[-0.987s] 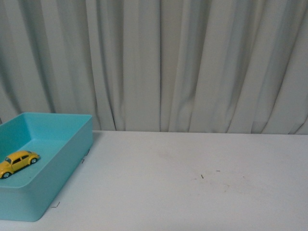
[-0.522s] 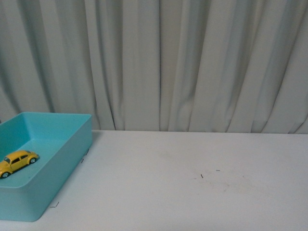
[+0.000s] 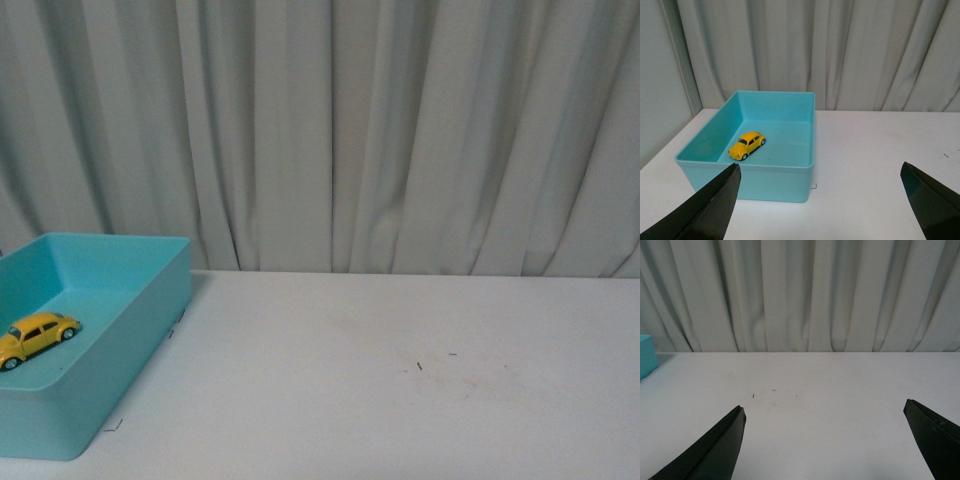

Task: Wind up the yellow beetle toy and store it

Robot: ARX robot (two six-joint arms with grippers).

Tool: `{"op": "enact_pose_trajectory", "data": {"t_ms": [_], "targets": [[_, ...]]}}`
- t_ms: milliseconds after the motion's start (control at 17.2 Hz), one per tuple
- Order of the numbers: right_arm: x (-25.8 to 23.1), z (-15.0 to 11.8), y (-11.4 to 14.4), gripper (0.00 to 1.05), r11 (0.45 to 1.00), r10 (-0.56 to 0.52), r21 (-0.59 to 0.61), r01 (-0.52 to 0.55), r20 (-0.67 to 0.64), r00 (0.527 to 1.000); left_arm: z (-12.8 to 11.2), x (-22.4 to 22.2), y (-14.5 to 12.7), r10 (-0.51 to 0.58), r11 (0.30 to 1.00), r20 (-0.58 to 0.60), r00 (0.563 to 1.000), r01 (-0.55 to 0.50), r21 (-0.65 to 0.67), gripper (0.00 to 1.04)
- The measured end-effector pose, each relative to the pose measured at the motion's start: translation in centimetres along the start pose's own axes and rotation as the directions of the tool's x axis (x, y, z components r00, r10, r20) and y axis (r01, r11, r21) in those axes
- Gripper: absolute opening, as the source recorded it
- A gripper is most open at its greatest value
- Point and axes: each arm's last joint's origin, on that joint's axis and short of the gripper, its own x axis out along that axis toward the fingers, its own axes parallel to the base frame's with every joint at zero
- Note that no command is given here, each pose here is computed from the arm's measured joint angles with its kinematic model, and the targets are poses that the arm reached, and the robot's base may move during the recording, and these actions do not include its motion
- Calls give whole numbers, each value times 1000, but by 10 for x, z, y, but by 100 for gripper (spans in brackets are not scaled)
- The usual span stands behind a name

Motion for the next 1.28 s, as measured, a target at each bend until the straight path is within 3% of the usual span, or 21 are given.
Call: {"op": "enact_pose_trajectory", "data": {"t_ms": [1277], "targets": [[0, 0, 0, 98, 1000, 0, 0, 0, 0, 1000, 0, 0, 0, -2, 1000, -1, 1000, 2, 0, 98]]}}
